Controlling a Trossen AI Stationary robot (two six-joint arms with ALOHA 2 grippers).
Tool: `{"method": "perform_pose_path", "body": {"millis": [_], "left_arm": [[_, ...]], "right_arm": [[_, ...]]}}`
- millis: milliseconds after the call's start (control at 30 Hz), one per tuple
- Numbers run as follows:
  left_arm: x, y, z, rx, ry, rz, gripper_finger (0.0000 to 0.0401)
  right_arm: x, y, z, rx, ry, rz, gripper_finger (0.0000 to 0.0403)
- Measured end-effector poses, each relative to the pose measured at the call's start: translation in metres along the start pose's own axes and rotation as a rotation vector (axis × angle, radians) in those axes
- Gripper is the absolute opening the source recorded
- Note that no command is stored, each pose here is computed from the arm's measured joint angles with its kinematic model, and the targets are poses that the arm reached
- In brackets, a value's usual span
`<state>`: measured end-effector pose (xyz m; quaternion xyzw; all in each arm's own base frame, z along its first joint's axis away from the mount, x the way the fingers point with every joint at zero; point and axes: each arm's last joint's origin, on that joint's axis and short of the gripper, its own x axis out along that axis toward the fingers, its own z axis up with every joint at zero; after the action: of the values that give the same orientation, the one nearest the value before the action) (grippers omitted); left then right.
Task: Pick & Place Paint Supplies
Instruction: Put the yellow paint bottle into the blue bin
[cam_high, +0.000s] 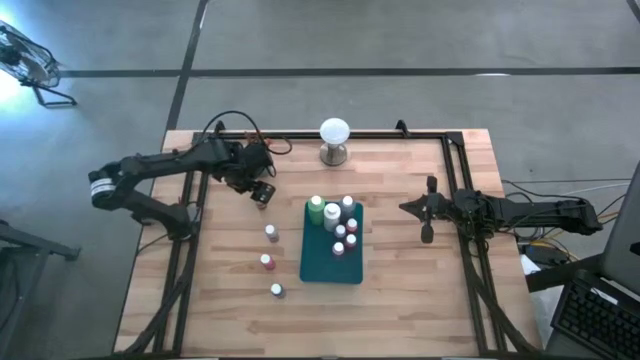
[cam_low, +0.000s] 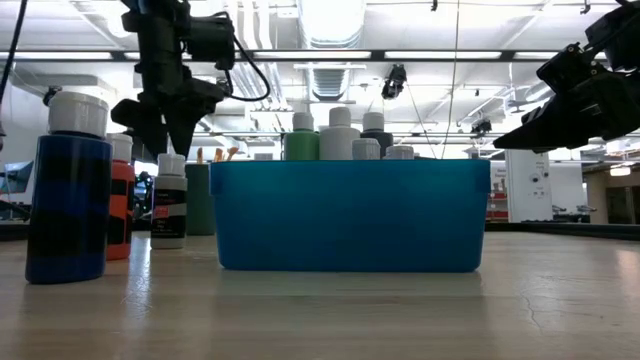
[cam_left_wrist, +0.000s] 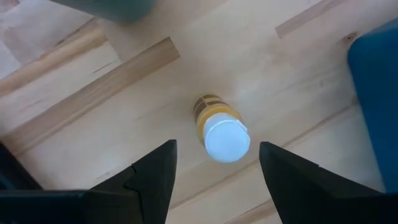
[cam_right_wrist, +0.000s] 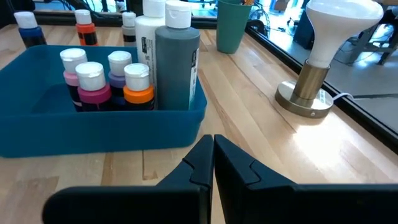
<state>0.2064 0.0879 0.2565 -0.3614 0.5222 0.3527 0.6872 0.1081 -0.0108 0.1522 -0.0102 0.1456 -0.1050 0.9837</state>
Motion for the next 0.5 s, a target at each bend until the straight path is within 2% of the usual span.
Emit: {"method": "perform_pose_path", "body": {"millis": [233, 500], "left_arm": [[-0.012, -0.001, -0.001, 0.065, -0.047, -0.055, 0.0234], [-0.026, 0.004, -0.008, 0.063, -0.092, -0.081, 0.0234]], "right_arm": [[0.000, 0.000, 0.000, -0.001, 0.000, 0.000, 0.0008], [0.000, 0.000, 0.000, -0.001, 0.000, 0.000, 0.0008]]}}
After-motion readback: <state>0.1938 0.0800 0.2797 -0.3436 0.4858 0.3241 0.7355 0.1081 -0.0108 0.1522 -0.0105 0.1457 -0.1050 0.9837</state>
